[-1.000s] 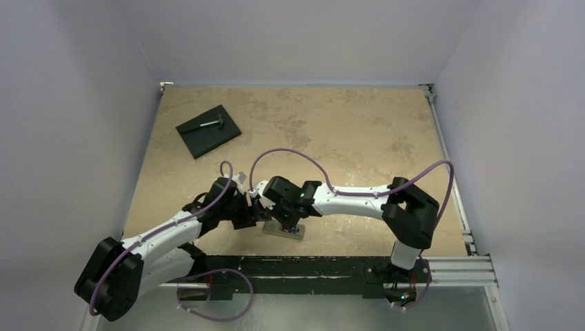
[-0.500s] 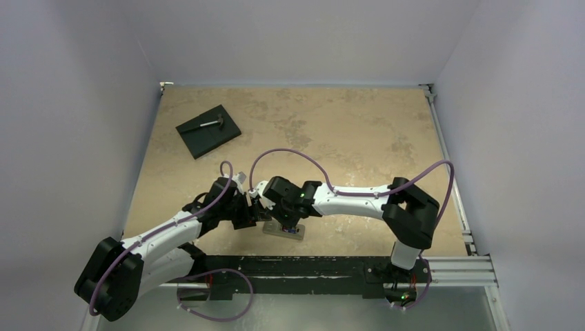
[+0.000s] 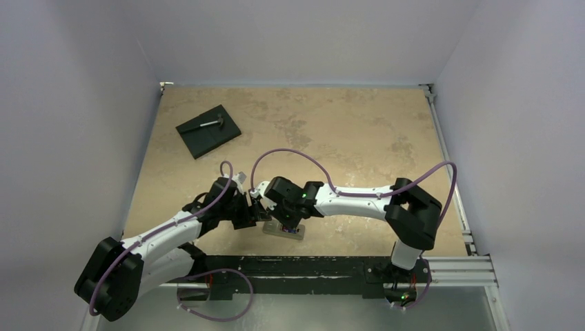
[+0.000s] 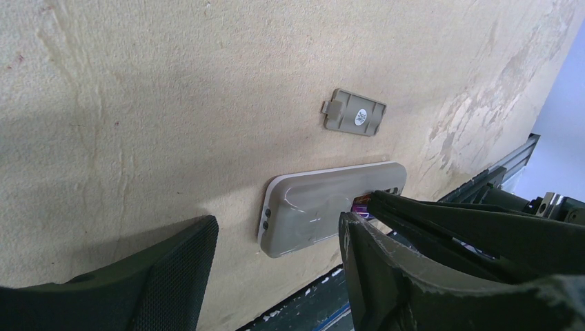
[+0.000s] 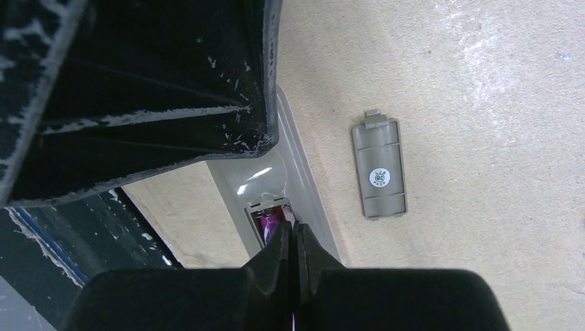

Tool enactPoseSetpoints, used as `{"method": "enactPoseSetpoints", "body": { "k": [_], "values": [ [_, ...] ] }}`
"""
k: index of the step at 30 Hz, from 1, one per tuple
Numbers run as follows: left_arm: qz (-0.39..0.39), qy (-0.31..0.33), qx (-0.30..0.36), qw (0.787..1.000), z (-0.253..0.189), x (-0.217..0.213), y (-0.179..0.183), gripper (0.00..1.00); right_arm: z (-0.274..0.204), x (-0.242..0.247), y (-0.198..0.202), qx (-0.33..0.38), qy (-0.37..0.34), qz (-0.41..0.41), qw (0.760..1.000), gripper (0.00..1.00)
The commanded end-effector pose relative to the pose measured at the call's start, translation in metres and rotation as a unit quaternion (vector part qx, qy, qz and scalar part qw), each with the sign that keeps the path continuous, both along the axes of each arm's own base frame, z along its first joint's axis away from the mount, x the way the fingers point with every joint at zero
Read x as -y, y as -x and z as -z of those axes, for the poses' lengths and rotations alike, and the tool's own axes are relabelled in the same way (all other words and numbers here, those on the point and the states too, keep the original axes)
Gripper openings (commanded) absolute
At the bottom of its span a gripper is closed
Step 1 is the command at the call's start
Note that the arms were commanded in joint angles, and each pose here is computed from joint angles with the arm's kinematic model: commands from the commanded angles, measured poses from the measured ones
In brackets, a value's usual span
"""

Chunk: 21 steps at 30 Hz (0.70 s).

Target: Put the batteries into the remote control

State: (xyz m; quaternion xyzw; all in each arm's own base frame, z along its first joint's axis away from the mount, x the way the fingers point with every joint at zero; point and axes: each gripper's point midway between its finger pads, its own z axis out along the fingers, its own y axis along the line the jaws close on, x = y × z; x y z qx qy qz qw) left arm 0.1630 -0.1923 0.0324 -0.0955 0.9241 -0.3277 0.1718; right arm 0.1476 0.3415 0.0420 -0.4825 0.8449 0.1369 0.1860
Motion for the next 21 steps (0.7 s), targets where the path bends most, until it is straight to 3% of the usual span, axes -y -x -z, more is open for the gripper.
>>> {"method": "enactPoseSetpoints", "body": {
  "k": [1, 21],
  "values": [
    [-0.004, -0.027, -0.010, 1.000, 0.013, -0.011, 0.005, 0.65, -0.008, -0.005, 0.001, 0.001, -0.021, -0.004, 1.000, 0.00],
    [-0.004, -0.028, -0.009, 1.000, 0.013, -0.011, 0.005, 0.65, 0.005, -0.005, 0.006, -0.014, -0.013, -0.009, 1.000, 0.00]
  ]
}}
